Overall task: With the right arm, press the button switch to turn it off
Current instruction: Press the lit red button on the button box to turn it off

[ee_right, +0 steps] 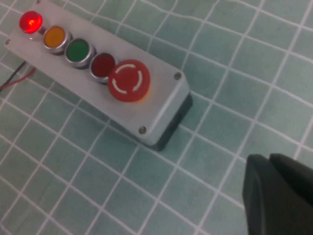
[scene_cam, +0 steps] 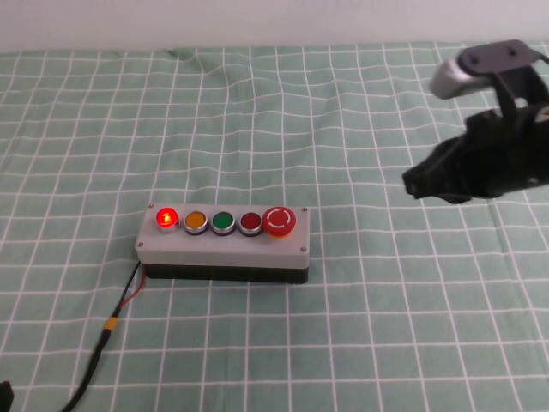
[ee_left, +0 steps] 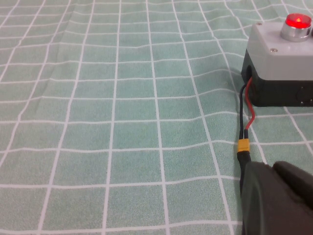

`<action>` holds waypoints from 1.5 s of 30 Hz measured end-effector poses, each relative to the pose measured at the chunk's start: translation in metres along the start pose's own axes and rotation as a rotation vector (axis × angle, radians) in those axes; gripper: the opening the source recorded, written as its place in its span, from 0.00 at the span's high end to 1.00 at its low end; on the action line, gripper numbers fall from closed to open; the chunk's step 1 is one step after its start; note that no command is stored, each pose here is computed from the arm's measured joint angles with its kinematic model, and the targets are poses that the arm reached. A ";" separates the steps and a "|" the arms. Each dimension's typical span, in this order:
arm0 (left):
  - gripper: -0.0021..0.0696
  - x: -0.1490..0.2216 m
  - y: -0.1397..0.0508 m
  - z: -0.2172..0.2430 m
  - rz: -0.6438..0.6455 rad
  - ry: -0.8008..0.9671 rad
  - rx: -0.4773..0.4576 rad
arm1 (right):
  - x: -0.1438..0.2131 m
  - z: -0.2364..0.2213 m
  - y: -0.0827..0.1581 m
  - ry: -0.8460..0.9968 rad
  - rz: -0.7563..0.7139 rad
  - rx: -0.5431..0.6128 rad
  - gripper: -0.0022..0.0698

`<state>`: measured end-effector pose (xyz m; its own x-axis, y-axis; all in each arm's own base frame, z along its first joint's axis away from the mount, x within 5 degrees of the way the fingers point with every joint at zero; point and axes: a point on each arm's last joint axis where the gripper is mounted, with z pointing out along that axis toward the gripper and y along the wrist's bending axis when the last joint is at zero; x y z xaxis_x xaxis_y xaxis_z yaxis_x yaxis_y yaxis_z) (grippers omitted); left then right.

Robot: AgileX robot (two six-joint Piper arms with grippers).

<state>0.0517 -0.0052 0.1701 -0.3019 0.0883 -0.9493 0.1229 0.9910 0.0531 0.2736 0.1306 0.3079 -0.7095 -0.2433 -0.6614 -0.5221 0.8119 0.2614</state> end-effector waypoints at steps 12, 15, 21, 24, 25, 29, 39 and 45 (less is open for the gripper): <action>0.98 0.000 0.000 0.000 0.000 0.000 0.000 | -0.075 0.094 0.091 0.006 -0.305 -0.095 0.99; 0.98 0.000 0.000 0.000 0.000 0.000 0.000 | -0.085 0.116 0.110 -0.004 -0.336 -0.126 0.99; 0.98 0.000 0.000 0.000 0.000 0.000 0.000 | -0.096 0.155 0.141 0.005 -0.394 -0.182 0.99; 0.98 0.000 0.000 0.000 0.000 0.000 0.000 | -0.099 0.169 0.150 0.005 -0.412 -0.199 0.98; 0.98 0.000 0.000 0.000 0.000 0.000 0.000 | -0.099 0.172 0.151 0.008 -0.415 -0.202 0.98; 0.98 0.000 0.000 0.000 0.000 0.000 0.000 | -0.097 0.191 0.153 0.026 -0.419 -0.206 0.98; 0.98 0.000 0.000 0.000 0.000 0.000 0.000 | -0.080 0.224 0.146 0.110 -0.428 -0.196 0.99; 0.98 0.000 0.000 0.000 0.000 0.000 0.000 | -0.094 0.203 0.149 0.088 -0.482 -0.168 0.99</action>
<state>0.0517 -0.0052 0.1701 -0.3019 0.0883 -0.9493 0.1229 0.9910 0.0531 0.3585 0.3821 0.2658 -0.4029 -0.6180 -0.6750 -0.8631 0.5020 0.0556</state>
